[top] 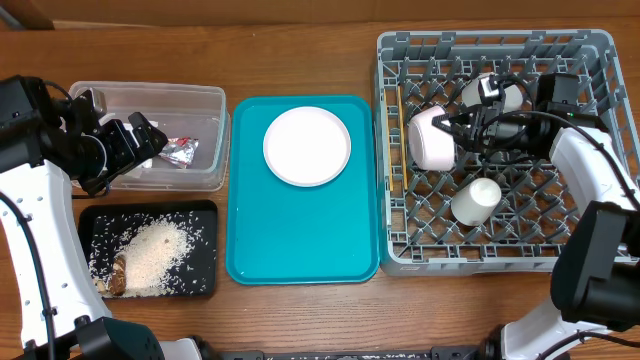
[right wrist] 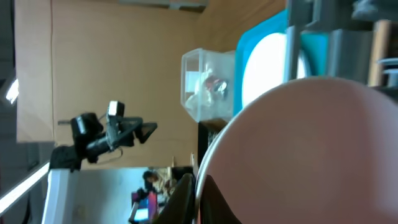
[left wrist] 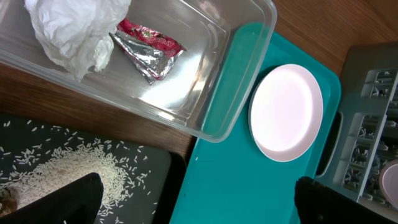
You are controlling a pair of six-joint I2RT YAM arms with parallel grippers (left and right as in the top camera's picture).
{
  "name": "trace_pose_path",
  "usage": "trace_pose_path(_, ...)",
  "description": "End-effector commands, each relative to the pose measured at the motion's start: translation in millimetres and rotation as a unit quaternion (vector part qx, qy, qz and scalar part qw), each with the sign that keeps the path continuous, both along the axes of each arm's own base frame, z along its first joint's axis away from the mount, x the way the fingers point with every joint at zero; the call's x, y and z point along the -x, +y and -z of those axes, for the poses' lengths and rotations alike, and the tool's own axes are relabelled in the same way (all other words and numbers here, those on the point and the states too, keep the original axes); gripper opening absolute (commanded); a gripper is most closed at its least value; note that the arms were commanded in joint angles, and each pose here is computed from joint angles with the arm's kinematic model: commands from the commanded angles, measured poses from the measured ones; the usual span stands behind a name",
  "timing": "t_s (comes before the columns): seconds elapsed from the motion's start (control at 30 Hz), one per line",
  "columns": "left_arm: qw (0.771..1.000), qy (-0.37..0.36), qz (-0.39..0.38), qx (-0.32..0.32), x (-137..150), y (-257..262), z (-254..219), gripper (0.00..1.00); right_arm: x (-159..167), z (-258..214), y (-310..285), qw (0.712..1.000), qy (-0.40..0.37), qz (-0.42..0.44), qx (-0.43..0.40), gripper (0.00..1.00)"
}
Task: Sort waste into correct bins and load items into the dishwasher
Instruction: 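Carry the pink bowl right and set it in the grey rack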
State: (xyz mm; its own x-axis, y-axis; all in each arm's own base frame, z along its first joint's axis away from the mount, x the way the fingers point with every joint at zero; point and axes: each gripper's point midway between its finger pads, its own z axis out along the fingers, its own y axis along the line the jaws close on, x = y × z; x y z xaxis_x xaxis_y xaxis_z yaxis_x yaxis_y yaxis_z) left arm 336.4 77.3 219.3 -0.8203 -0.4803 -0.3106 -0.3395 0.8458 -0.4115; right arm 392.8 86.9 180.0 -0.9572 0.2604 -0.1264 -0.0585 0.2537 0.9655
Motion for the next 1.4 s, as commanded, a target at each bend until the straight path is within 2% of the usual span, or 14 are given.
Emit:
trace_pose_path(0.0, 1.0, -0.009, -0.006, -0.005, -1.8, 1.0, -7.9, 1.0, -7.6, 30.5, -25.4, 0.995, 0.025, 0.046, 0.086, 0.08)
trace_pose_path(0.07, 1.0, -0.009, -0.006, -0.005, -1.8, 1.0, -7.9, 1.0, -7.2, 43.1, -38.2, 0.99, 0.046, 0.066, 0.119, 0.17)
trace_pose_path(0.1, 1.0, -0.009, -0.006, -0.005, -1.8, 1.0, -7.9, 1.0, -6.6, 51.6, -47.7, 0.985, 0.06, 0.079, 0.143, 0.27)
trace_pose_path(0.13, 1.0, -0.009, -0.006, -0.005, -1.8, 1.0, -7.9, 1.0, -6.5, 54.6, -52.6, 0.983, 0.065, 0.085, 0.151, 0.33)
trace_pose_path(0.3, 1.0, -0.009, -0.006, -0.005, -1.8, 1.0, -7.8, 1.0, -8.6, 51.8, -70.6, 0.981, 0.066, 0.108, 0.149, 0.54)
trace_pose_path(0.57, 1.0, -0.009, -0.006, -0.005, -1.8, 1.0, -7.8, 1.0, -16.8, 23.6, -109.8, 0.971, 0.05, 0.16, 0.17, 0.72)
trace_pose_path(0.77, 1.0, -0.009, -0.006, -0.005, -1.9, 1.1, -7.5, 1.0, -16.1, -13.2, -147.9, 0.93, 0.045, 0.221, 0.292, 0.8)
trace_pose_path(0.93, 1.0, -0.009, -0.006, -0.005, -1.9, 1.1, -7.5, 1.0, -6.2, -64.2, -156.2, 0.895, 0.014, 0.257, 0.363, 0.82)
trace_pose_path(1.1, 1.0, -0.009, -0.006, -0.005, -1.9, 1.1, -7.7, 1.0, 7.8, -93.1, -133.5, 0.895, -0.021, 0.249, 0.371, 0.8)
trace_pose_path(1.13, 1.0, -0.009, -0.006, -0.005, -1.9, 1.1, -7.7, 1.0, 9.7, -92.7, -128.4, 0.897, -0.019, 0.242, 0.37, 0.77)
trace_pose_path(1.27, 1.0, -0.009, -0.006, -0.005, -1.9, 1.1, -7.6, 1.0, 16.7, -82.8, -89.3, 0.908, -0.021, 0.18, 0.377, 0.57)
trace_pose_path(1.37, 1.0, -0.009, -0.006, -0.005, -1.9, 1.1, -7.5, 1.0, 17.7, -80.0, -57.5, 0.914, -0.039, 0.137, 0.381, 0.54)
